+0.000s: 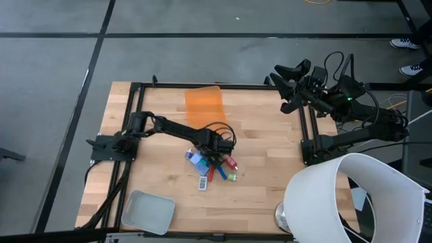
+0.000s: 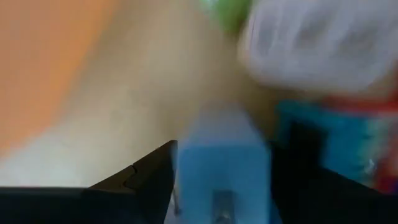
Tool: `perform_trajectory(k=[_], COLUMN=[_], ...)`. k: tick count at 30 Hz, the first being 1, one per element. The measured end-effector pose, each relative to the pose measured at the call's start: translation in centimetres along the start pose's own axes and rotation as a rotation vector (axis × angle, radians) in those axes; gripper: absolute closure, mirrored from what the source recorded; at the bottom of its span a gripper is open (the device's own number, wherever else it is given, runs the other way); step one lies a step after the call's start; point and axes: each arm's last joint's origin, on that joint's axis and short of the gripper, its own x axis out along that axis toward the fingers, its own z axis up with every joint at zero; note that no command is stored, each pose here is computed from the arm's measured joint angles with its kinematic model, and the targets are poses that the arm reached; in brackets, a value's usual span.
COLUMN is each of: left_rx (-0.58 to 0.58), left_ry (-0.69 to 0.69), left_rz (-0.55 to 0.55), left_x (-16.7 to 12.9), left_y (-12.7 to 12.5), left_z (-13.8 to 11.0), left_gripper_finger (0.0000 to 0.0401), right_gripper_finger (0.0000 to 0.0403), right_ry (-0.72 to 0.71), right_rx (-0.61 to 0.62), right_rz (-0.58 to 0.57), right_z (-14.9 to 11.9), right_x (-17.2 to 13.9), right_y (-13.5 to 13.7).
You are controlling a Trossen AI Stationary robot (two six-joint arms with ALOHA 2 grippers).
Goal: Pick & Place Office items
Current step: Put the top light blue charger adapter into the orange bin
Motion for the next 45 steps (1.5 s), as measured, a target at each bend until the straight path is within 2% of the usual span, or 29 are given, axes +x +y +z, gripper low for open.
perform_trajectory(k=[4,12,18,23,32,37,40,45], left_rx=[0.005,0.019,0.026,0.043,0.114,0.146,0.145,0.098], left_ry=[0.033,0.045,0.044,0.019,-0.034,-0.134,-0.216,-0.405], left_rz=[-0.039,-0.046,-0.049,-0.077,-0.115,-0.115,-0.08,0.007], left_x=[-0.1,-0.2,-0.3,-1.5,-6.5,-10.0,-11.8,-14.2], left_y=[-0.2,-0.1,-0.1,-0.6,-1.7,-1.9,-1.5,0.5], left_z=[-0.1,-0.1,0.0,0.6,1.9,2.8,3.6,6.5], left_gripper_finger=[0.0205,0.029,0.0292,0.0292,0.0292,0.0292,0.0292,0.0292], right_gripper_finger=[0.022,0.022,0.022,0.022,0.022,0.022,0.022,0.022], right_ry=[0.0,-0.001,-0.001,-0.002,-0.002,-0.002,-0.002,-0.002], right_rx=[0.0,-0.005,-0.005,-0.008,-0.009,-0.009,-0.009,-0.009], right_rz=[-0.008,-0.019,-0.019,-0.024,-0.025,-0.025,-0.025,-0.025], right_z=[0.0,0.0,0.0,0.0,0.0,0.0,0.0,0.0], right_x=[0.0,0.0,0.0,0.0,0.0,0.0,0.0,0.0], right_y=[0.0,-0.1,-0.1,-0.2,-0.2,-0.2,-0.2,-0.2])
